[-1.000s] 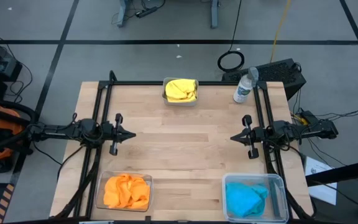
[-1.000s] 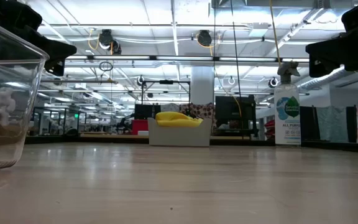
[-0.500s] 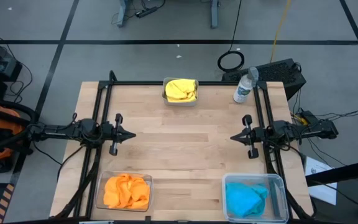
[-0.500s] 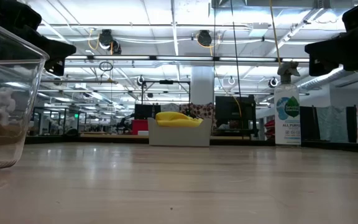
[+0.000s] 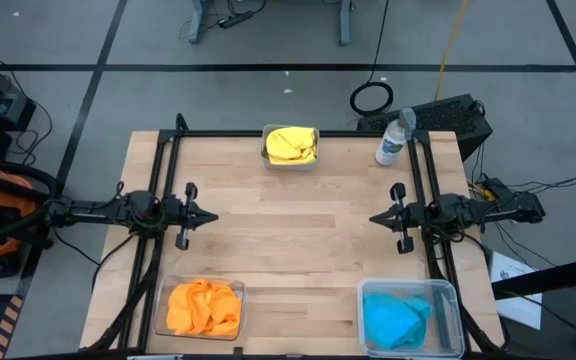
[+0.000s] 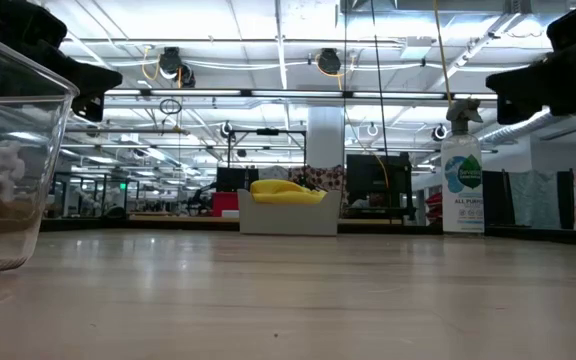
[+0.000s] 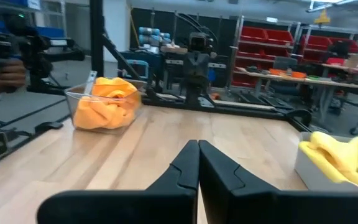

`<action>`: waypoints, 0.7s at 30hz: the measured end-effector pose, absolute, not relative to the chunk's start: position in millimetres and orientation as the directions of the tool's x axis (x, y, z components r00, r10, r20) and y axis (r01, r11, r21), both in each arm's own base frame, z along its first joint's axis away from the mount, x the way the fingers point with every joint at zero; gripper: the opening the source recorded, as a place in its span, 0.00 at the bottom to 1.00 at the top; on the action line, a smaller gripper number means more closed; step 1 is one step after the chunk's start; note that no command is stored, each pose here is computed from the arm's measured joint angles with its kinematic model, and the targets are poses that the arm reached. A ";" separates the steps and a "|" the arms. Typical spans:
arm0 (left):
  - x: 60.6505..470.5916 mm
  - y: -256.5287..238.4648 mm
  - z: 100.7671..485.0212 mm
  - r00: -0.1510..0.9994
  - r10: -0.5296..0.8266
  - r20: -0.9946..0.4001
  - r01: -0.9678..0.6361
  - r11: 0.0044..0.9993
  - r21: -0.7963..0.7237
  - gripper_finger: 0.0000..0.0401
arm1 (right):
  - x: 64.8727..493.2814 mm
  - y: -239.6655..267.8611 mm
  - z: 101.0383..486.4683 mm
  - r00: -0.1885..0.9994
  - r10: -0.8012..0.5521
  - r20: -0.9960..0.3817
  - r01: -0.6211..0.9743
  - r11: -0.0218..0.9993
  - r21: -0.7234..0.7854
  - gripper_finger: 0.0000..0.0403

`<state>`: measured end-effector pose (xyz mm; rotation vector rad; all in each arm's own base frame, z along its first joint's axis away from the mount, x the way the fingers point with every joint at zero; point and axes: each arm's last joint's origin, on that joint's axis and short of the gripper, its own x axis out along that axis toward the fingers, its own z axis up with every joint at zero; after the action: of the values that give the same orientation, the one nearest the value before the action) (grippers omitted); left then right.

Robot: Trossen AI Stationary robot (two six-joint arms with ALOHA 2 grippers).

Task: Sort microfiber towel by color & place in baskets
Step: Return to Home Position

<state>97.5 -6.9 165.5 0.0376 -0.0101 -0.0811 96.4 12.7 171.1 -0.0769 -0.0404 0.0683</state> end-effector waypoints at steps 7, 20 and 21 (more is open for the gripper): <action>97.5 -6.9 165.5 0.997 -0.082 0.008 0.082 0.997 0.005 0.00 | 97.4 12.5 170.1 0.998 0.056 0.024 -0.054 0.996 -0.065 0.00; 97.5 -7.9 165.6 0.993 -0.116 0.009 0.117 0.993 -0.021 0.00 | 97.4 12.5 170.1 0.998 0.055 0.024 -0.053 0.997 -0.061 0.01; 97.5 -7.9 165.6 0.993 -0.116 0.009 0.116 0.993 -0.021 0.00 | 97.4 12.5 170.1 0.998 0.055 0.024 -0.053 0.997 -0.061 0.01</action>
<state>97.5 -7.9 165.6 -0.0211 -0.0077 -0.1167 97.4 12.5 170.1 -0.0608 -0.0254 0.0542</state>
